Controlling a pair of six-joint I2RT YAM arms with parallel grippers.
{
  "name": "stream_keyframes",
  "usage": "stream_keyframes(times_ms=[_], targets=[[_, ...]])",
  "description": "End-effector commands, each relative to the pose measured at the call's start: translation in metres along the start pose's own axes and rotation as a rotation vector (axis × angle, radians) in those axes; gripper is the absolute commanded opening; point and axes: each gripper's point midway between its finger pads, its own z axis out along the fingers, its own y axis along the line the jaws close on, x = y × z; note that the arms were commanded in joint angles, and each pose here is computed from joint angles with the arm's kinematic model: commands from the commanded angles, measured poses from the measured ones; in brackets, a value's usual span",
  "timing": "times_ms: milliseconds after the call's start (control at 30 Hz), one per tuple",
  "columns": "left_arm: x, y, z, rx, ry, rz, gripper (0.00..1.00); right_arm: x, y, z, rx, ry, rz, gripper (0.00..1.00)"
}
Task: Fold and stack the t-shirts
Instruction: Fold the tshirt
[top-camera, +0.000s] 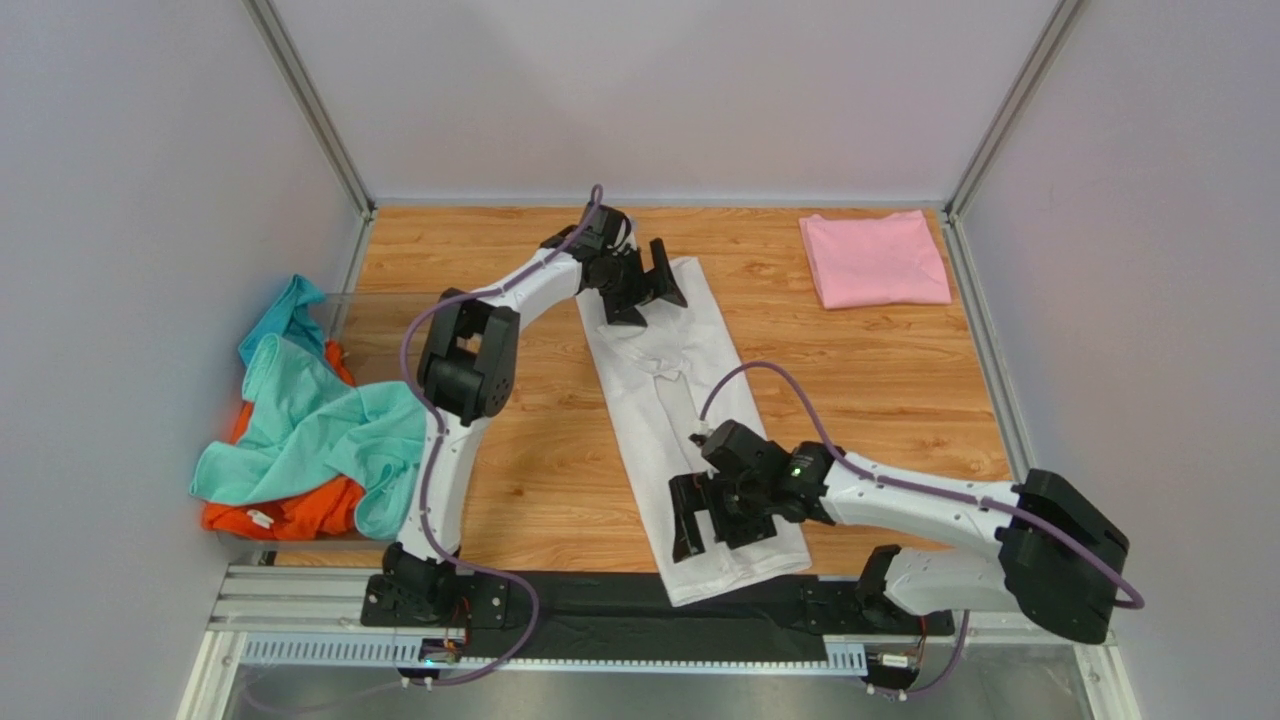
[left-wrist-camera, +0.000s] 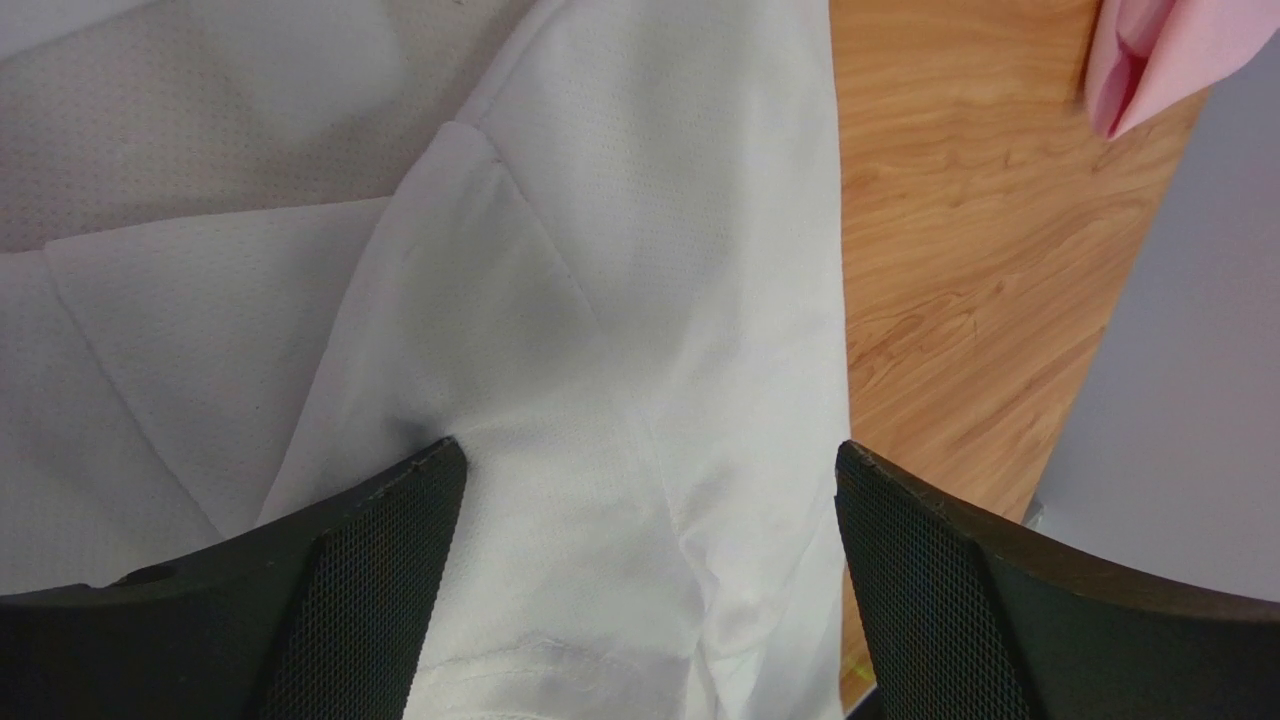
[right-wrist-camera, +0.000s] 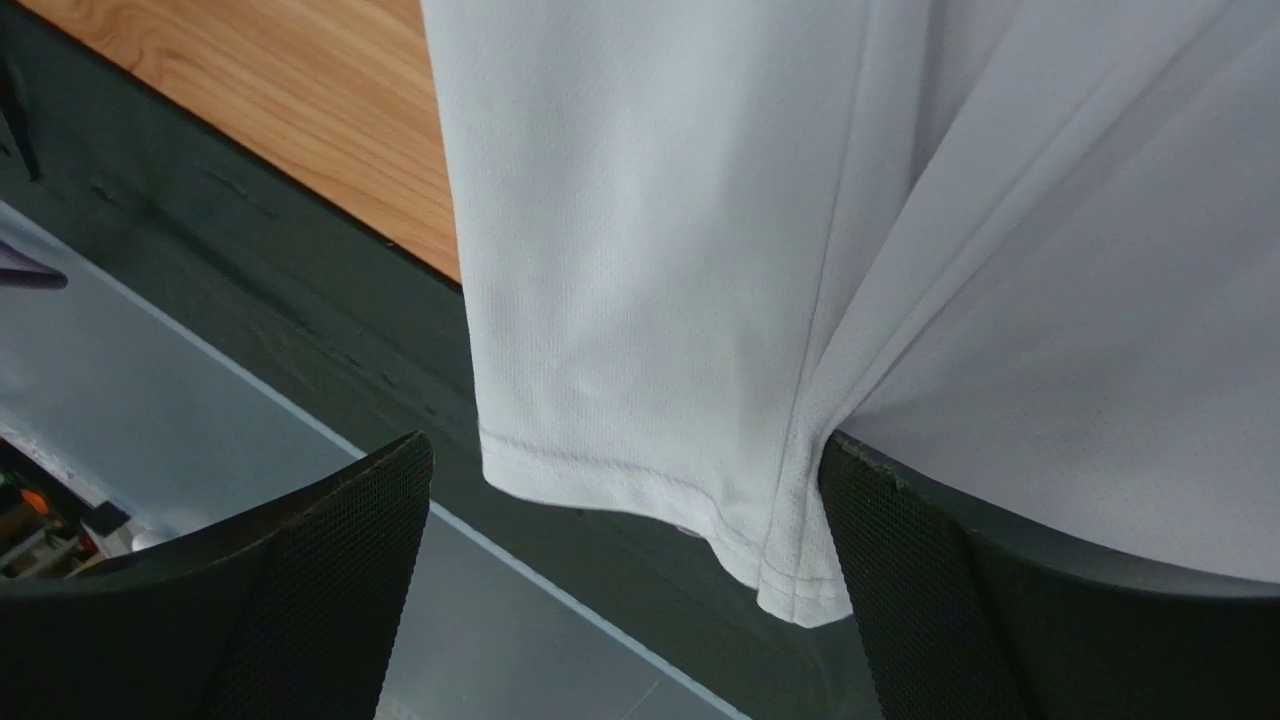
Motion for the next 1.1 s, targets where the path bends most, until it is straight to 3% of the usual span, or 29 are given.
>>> stream_keyframes(times_ms=[0, 233, 367, 600, 667, 767, 800, 900, 933, 967, 1067], targets=[[0.011, 0.018, 0.028, -0.054, 0.077, -0.038, 1.0, -0.017, 0.049, -0.002, -0.106, -0.03, -0.105, 1.0], [-0.016, -0.009, 0.051, 0.064, 0.061, -0.015, 1.0, -0.045, 0.052, -0.023, 0.005, -0.137, -0.19, 1.0], [-0.031, -0.034, 0.037, 0.13, 0.009, 0.043, 1.0, -0.06, 0.05, -0.04, 0.031, -0.206, -0.169, 1.0], [-0.082, -0.12, -0.062, 0.218, -0.233, 0.23, 1.0, -0.083, 0.043, -0.059, 0.072, -0.271, -0.17, 1.0], [-0.087, -0.151, -0.1, 0.277, -0.282, 0.278, 1.0, -0.091, 0.041, -0.065, 0.1, -0.303, -0.174, 1.0], [-0.079, -0.163, -0.126, 0.299, -0.291, 0.312, 1.0, -0.1, 0.04, -0.071, 0.127, -0.334, -0.176, 1.0], [-0.076, -0.176, -0.151, 0.319, -0.32, 0.343, 1.0, -0.104, 0.038, -0.072, 0.145, -0.35, -0.168, 1.0], [-0.053, -0.178, -0.184, 0.317, -0.327, 0.374, 1.0, -0.118, 0.033, -0.07, 0.181, -0.362, -0.149, 1.0], [-0.04, -0.159, -0.178, 0.279, -0.297, 0.357, 1.0, -0.124, 0.035, -0.07, 0.182, -0.369, -0.146, 1.0], [-0.037, -0.165, -0.206, 0.272, -0.361, 0.381, 1.0, -0.131, 0.03, -0.066, 0.203, -0.364, -0.133, 1.0], [-0.004, -0.131, -0.223, 0.2, -0.394, 0.36, 1.0, -0.151, 0.021, -0.055, 0.251, -0.363, -0.12, 1.0]])
